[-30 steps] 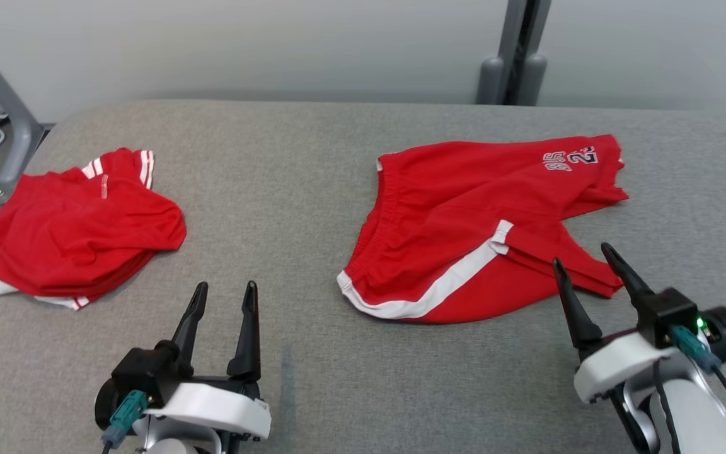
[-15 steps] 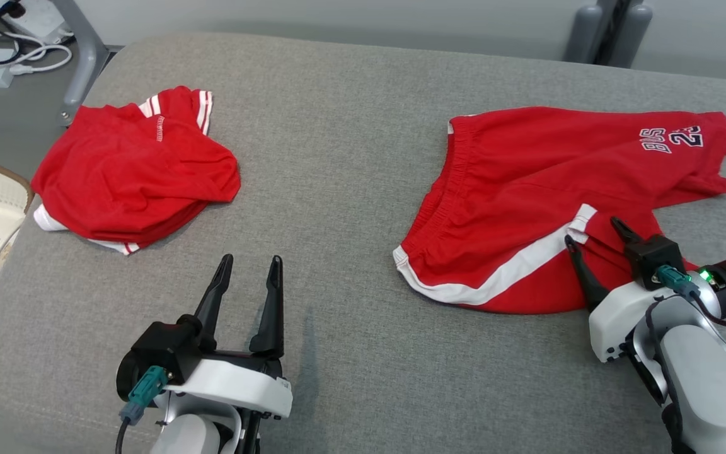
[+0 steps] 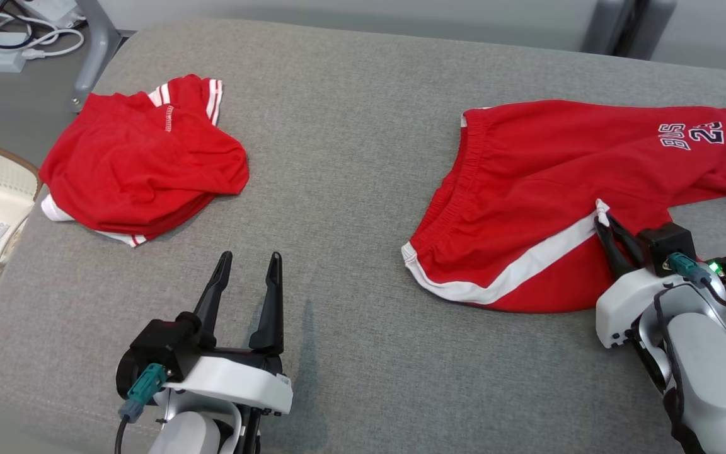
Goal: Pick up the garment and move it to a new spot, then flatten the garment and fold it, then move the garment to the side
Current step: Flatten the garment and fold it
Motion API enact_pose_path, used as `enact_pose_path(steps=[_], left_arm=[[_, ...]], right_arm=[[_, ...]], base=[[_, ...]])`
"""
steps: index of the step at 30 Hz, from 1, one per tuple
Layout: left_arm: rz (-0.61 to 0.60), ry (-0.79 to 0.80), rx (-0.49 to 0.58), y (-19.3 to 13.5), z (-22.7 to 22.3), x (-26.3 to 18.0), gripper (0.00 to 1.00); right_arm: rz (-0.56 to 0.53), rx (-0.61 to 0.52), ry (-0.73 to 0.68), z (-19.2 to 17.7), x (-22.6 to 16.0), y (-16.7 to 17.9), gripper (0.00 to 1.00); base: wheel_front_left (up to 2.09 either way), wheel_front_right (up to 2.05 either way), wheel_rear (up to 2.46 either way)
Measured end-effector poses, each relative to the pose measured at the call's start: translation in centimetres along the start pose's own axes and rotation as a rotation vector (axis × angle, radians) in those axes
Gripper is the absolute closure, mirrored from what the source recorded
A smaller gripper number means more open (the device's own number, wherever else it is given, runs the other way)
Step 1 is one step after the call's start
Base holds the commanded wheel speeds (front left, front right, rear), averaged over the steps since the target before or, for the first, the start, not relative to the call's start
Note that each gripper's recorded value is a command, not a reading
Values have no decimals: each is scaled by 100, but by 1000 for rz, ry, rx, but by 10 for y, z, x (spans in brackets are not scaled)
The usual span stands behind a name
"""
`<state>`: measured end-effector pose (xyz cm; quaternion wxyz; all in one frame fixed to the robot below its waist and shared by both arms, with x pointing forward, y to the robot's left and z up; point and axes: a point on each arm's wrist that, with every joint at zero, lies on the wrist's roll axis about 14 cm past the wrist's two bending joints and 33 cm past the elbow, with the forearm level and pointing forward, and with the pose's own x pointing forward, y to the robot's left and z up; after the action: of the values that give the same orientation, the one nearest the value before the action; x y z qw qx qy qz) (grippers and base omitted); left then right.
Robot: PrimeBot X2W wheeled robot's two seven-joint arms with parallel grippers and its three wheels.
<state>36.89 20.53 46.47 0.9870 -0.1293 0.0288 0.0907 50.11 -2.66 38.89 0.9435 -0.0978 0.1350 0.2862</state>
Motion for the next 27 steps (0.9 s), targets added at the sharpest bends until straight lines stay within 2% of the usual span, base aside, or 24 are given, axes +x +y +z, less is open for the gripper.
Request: enact_pose_path(steps=[7, 13, 14, 19, 27], left_arm=[[-30, -8, 1, -9, 2, 5, 0], [-81, -19, -4, -25, 4, 9, 0], [-96, -19, -5, -31, 3, 9, 0], [-143, -21, -16, -47, 3, 9, 0], [-224, -46, -21, -73, 11, 10, 0]], right_arm=[[-54, 72, -83, 22, -13, -9, 100], [-103, 158, -135, 21, -53, -13, 100], [-110, 180, -151, 20, -70, -12, 100], [-78, 189, -116, 8, -114, -1, 100], [-55, 114, -35, -7, -168, -7, 100]], base=[[0, 0, 0], [0, 0, 0], [0, 0, 0], [0, 0, 0], [0, 0, 0]])
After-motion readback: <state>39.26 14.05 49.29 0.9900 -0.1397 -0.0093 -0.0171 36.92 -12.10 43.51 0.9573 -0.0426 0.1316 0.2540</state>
